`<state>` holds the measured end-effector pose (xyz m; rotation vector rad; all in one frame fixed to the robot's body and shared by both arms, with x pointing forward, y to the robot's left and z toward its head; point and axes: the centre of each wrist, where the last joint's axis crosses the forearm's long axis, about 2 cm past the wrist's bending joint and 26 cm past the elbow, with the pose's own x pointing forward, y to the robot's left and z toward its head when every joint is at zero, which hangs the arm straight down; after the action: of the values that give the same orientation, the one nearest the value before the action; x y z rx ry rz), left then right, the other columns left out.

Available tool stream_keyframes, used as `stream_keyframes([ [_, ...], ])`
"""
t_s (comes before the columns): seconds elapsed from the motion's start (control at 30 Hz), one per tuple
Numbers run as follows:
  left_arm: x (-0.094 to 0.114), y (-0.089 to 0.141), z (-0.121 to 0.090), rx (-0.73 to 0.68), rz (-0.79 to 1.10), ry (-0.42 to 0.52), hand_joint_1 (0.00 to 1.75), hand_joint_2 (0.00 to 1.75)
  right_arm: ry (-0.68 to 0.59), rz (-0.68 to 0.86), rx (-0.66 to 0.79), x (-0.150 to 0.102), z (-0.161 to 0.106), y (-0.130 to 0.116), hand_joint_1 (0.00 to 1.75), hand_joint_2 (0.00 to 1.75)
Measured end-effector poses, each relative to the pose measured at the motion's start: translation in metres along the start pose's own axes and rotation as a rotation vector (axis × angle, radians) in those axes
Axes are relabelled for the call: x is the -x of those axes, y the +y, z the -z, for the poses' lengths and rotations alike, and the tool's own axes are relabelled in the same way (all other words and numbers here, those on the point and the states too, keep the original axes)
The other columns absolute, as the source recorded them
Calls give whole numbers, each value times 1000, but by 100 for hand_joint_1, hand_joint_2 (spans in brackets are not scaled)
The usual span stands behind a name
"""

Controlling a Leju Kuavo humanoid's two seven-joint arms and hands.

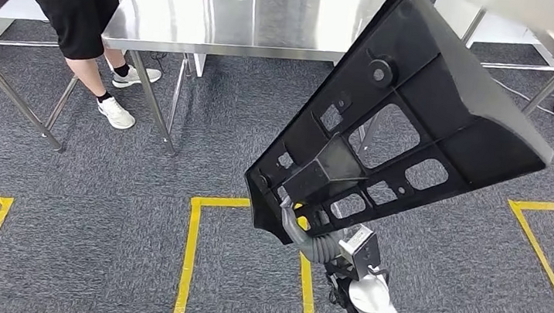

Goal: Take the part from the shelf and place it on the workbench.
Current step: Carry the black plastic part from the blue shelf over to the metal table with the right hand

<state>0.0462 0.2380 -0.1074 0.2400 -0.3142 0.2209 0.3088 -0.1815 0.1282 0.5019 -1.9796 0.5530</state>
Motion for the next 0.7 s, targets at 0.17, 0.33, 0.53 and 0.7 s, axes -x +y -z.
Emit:
stream_keyframes([
  [0.17, -1, 2, 1, -7, 4, 0, 0, 175, 1, 1, 2, 0, 1, 1, 175, 175],
  [0.33, -2, 3, 1, -9, 5, -1, 0, 175, 1, 2, 4, 0, 1, 1, 175, 175],
  [0.53, -1, 3, 1, -11, 8, -1, 0, 175, -1, 2, 6, -1, 1, 1, 175, 175],
  [0.7, -1, 2, 1, -6, 13, -5, 0, 175, -2, -3, 9, 0, 0, -1, 175, 175],
])
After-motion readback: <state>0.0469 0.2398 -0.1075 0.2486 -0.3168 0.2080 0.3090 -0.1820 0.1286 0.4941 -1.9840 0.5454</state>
